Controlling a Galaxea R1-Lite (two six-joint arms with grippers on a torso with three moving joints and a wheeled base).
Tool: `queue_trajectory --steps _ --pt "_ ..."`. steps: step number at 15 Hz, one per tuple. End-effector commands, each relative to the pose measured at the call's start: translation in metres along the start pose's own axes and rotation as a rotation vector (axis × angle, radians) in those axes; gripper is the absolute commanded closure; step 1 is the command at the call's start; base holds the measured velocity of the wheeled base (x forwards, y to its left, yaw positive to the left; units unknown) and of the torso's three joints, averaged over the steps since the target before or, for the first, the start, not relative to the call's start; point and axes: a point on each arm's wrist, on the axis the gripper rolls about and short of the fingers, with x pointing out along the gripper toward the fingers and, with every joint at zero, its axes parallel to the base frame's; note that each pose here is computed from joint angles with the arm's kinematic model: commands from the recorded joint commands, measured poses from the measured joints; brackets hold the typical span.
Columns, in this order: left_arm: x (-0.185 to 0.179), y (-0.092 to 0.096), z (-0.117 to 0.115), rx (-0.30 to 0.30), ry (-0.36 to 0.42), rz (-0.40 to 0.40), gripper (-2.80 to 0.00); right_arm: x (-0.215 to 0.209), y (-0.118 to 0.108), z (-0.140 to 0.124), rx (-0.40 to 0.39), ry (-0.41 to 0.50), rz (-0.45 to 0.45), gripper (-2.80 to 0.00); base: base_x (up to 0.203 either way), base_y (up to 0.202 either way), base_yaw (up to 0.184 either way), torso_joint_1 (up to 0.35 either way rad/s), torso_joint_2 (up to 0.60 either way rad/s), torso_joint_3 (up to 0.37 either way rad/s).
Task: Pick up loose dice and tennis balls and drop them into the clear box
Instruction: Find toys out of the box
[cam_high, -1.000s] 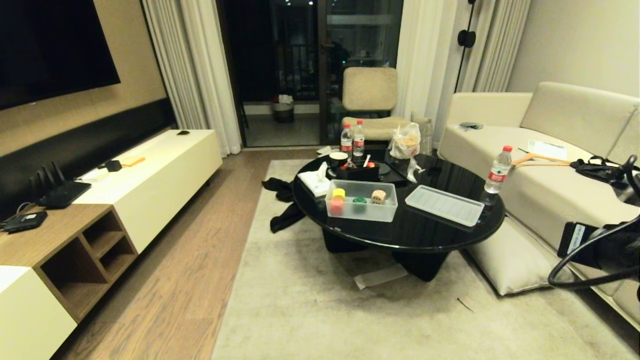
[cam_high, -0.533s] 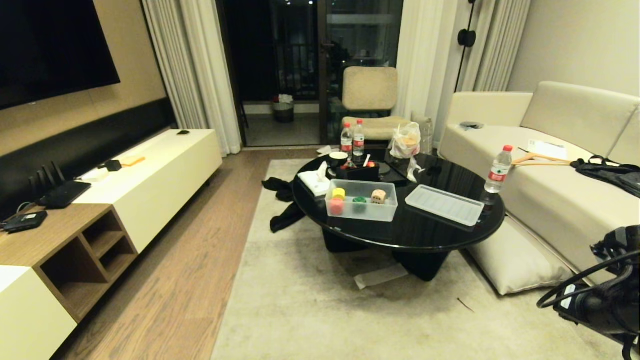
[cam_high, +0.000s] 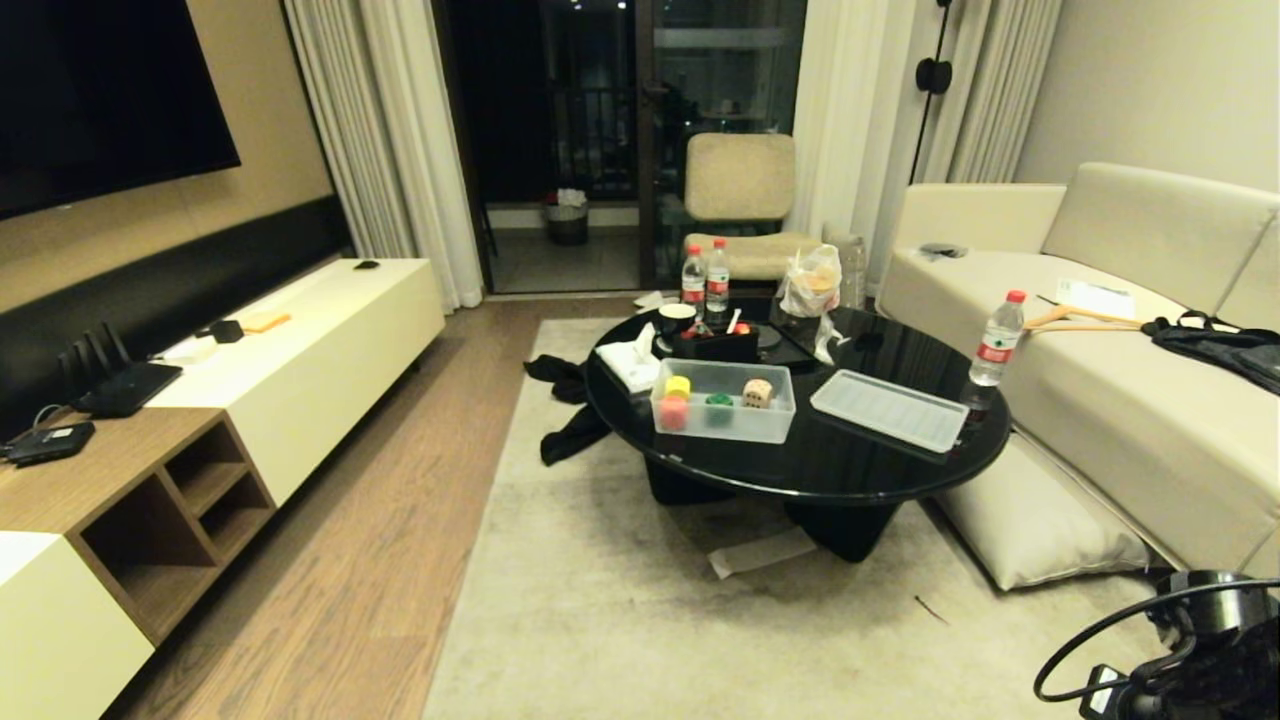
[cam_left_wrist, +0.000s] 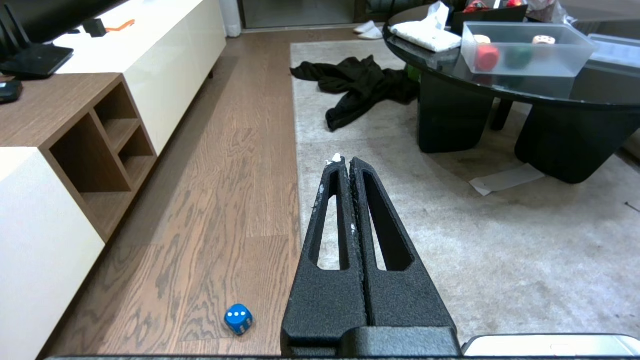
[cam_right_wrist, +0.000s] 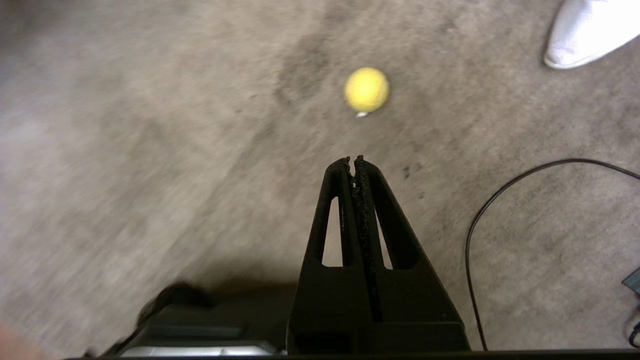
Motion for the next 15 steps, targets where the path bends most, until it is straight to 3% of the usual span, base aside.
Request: queue_trajectory --steps 1,7,15 --pt "0.0 0.0 0.0 -0.002 0.001 -0.001 0.0 0.043 -0.011 -0.023 0.017 0.056 -0.045 0.0 0.0 0.0 0.0 0.0 0.0 0.0" --pt "0.0 0.0 0.0 -0.002 0.001 -0.001 0.0 0.05 -0.026 -0.023 0.028 0.009 -0.063 0.0 0.0 0.0 0.0 0.002 0.0 -0.048" --pt "0.0 0.0 0.0 -0.002 0.001 -0.001 0.0 0.052 -0.036 -0.014 0.032 -0.015 -0.077 0.0 0.0 0.0 0.0 0.002 0.0 -0.18"
